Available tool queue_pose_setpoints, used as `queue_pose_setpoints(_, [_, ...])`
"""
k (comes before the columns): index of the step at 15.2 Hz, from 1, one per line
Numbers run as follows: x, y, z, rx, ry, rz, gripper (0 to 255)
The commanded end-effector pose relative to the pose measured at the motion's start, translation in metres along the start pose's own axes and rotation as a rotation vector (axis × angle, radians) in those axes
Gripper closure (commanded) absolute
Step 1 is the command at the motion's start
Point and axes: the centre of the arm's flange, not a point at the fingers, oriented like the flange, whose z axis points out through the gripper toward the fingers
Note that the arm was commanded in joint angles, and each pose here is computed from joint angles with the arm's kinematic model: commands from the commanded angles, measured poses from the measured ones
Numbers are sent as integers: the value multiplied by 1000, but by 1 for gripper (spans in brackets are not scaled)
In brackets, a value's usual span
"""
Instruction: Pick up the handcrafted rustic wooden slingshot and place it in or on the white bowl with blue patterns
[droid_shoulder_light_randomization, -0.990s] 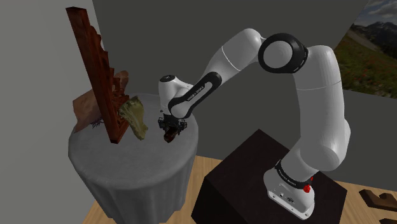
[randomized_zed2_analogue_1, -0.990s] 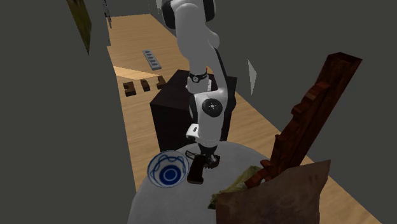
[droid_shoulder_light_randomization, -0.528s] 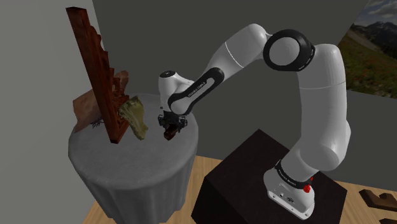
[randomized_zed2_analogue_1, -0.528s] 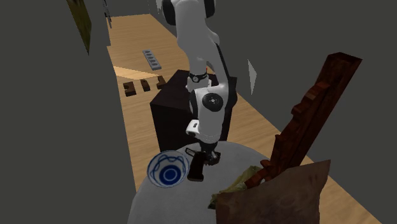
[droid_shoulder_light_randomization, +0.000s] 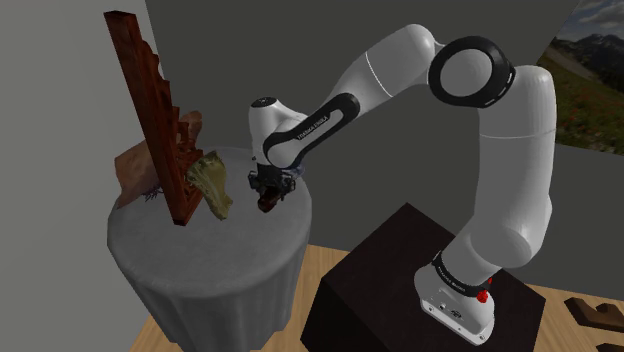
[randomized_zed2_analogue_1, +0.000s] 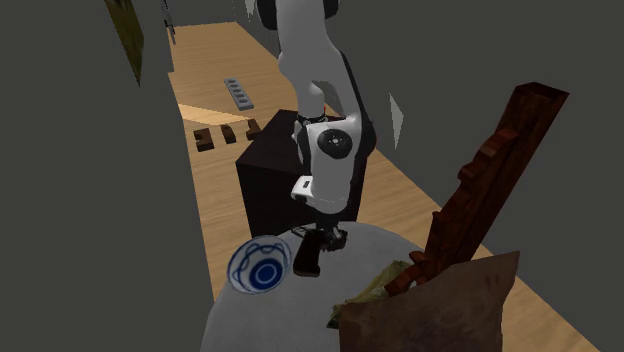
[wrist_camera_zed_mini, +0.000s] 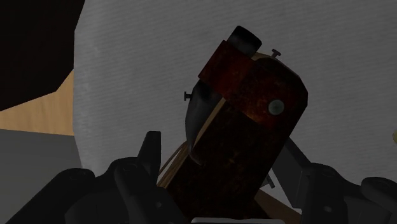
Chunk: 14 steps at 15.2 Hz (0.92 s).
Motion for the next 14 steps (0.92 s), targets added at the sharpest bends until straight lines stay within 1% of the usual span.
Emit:
queue_pose_setpoints(1, [0,0,-12,0,0,0,255])
queue_pose_setpoints(14, [-2,8,-80,0,0,0,255])
